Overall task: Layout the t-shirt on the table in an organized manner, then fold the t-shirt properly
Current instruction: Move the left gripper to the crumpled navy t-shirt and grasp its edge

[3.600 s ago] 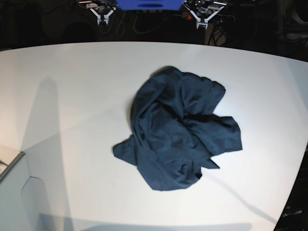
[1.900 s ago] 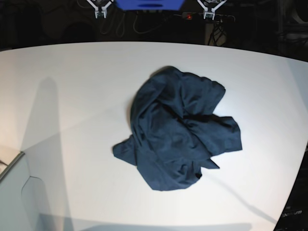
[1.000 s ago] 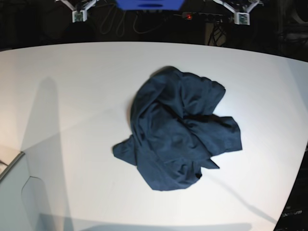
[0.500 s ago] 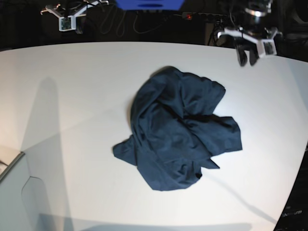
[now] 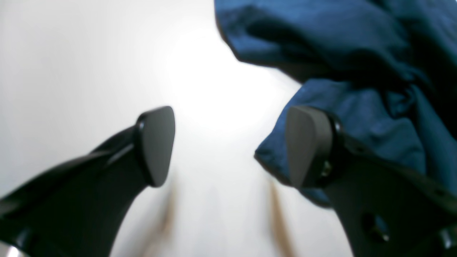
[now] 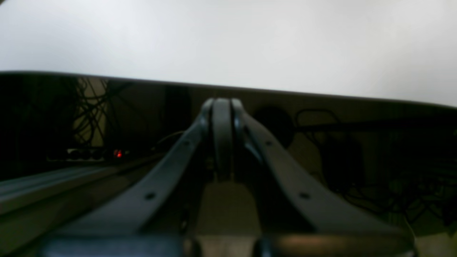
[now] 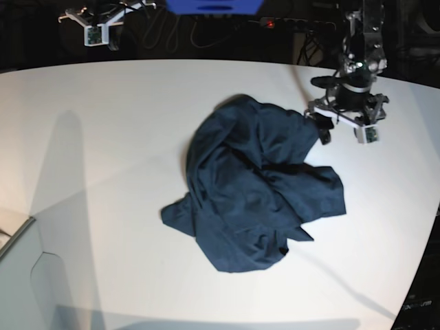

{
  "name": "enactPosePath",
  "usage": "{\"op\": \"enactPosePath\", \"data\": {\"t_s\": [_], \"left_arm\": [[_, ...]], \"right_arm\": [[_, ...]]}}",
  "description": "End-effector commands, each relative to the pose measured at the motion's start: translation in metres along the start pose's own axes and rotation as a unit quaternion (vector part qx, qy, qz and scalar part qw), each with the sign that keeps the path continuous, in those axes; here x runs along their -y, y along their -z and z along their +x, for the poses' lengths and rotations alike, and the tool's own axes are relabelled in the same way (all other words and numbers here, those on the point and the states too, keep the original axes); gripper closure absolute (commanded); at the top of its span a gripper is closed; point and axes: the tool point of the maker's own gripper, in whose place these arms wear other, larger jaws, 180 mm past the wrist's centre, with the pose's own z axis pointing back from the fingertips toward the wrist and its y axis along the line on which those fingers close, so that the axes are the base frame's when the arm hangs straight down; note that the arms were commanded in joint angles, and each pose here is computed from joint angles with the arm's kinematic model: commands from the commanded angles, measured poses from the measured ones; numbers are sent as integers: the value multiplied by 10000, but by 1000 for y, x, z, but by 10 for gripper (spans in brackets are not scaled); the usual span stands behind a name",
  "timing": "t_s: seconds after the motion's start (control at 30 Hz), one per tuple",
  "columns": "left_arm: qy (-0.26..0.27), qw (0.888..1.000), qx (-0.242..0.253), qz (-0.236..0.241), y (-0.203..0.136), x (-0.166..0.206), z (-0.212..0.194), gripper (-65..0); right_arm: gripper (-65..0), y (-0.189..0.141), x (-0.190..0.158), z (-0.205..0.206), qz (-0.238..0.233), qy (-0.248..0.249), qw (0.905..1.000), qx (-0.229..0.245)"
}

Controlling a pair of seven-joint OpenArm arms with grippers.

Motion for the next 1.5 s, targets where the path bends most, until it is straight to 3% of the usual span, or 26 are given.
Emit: {"op": "enactPosePath", "data": {"t_s": [0.0,0.27,0.5,0.67,0.77,1.07,1.3,1.37,1.47], "left_arm": [[-13,9999,138,-53,2,4,10,-465],[50,9977,-260,-623,1,57,-17,-431],[-272,9965,-395,-682,-17,77,-36,-431],[-532,9982,-279,30,-23,35,-30,-434],[-546,9982,-117,211,-14,18,-15,-434],[-417,9984,-343,161,31,21,-18,-434],[-406,9968,-682,129,34,26,-43,-430],[-412,9964,-729,135,33,26,-47,-408],[-418,9961,-760,139,33,26,-49,-270]], "right_arm": [[0,-3,1,6,17,-37,9999,131],[0,2,-1,13,50,-51,9997,224],[0,3,4,14,77,-186,9995,238],[0,8,5,23,95,-240,9990,363],[0,9,4,24,92,-217,9990,369],[0,9,0,24,78,-110,9992,380],[0,12,1,21,63,-103,9997,219],[0,14,1,17,58,-103,9999,73],[0,18,1,17,57,-100,9999,-12]]}}
